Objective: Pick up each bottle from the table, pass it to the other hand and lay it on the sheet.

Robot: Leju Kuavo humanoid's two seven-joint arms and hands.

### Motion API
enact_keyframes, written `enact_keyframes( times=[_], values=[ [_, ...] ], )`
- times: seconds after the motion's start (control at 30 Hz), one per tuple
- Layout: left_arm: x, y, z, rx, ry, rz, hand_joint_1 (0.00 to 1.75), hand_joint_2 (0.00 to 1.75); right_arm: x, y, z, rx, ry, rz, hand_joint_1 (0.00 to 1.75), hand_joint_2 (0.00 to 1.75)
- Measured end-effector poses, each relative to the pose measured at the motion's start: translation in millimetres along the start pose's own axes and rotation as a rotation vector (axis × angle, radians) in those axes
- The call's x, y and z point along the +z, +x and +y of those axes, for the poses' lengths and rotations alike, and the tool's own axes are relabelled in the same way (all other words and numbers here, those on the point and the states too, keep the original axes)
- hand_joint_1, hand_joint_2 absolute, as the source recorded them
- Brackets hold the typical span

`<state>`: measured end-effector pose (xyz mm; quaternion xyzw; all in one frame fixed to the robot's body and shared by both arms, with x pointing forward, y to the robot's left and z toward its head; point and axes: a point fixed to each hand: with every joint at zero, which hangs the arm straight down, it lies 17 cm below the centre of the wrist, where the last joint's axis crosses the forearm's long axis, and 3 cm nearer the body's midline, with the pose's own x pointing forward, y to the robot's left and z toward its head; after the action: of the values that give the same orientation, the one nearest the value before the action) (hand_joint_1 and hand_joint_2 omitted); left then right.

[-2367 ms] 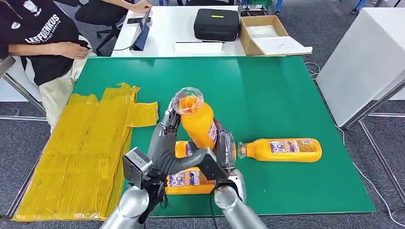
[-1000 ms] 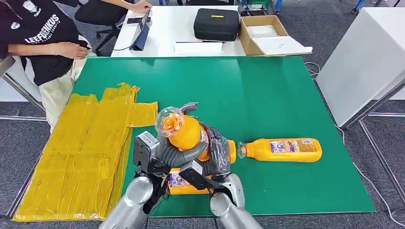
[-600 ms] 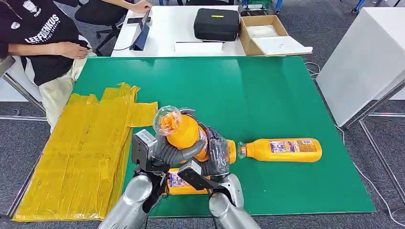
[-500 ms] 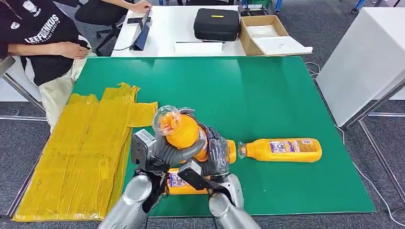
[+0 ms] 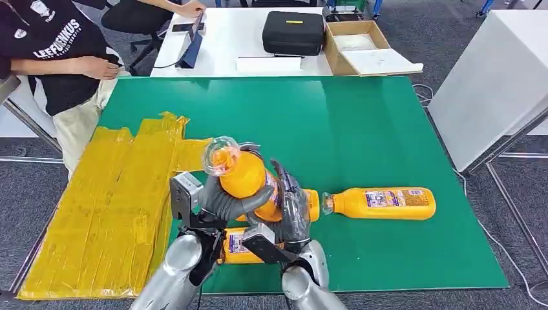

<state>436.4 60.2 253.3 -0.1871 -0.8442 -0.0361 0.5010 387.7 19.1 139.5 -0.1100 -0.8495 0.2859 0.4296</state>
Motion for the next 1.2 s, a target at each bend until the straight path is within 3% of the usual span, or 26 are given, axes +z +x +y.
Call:
enact_keyframes(
  times=[0.23, 0.47, 0.6, 0.7, 0.87, 1.07, 1.2],
  values=[
    [-3.0, 8.9, 20.5, -0.021, 0.060, -0.035, 1.75, 1.75, 3.0, 11.6, -13.7, -0.015, -0.035, -0.029, 0.00, 1.75],
    [9.3, 20.1, 100.6, -0.104, 0.263, -0.068, 1.75, 1.75, 19.9, 41.1, -71.0, -0.110, -0.136, -0.082, 0.00, 1.75],
    [25.9, 25.4, 133.5, -0.169, 0.346, -0.092, 1.75, 1.75, 30.3, 61.0, -111.6, -0.089, -0.205, -0.156, 0.00, 1.75],
    [40.4, 35.7, 160.1, -0.395, 0.429, -0.119, 1.75, 1.75, 40.3, 75.4, -138.0, 0.005, -0.252, -0.215, 0.00, 1.75],
    [56.9, 43.7, 155.6, -0.952, 0.402, -0.144, 1.75, 1.75, 55.2, 87.9, -170.3, 0.143, -0.307, -0.243, 0.00, 1.75],
    [65.7, 40.5, 155.1, -1.041, 0.399, -0.133, 1.75, 1.75, 63.0, 87.1, -196.9, 0.182, -0.362, -0.230, 0.00, 1.75],
    [66.5, 33.3, 146.4, -1.266, 0.336, -0.133, 1.75, 1.75, 64.3, 83.5, -207.1, 0.220, -0.380, -0.224, 0.00, 1.75]
  ],
)
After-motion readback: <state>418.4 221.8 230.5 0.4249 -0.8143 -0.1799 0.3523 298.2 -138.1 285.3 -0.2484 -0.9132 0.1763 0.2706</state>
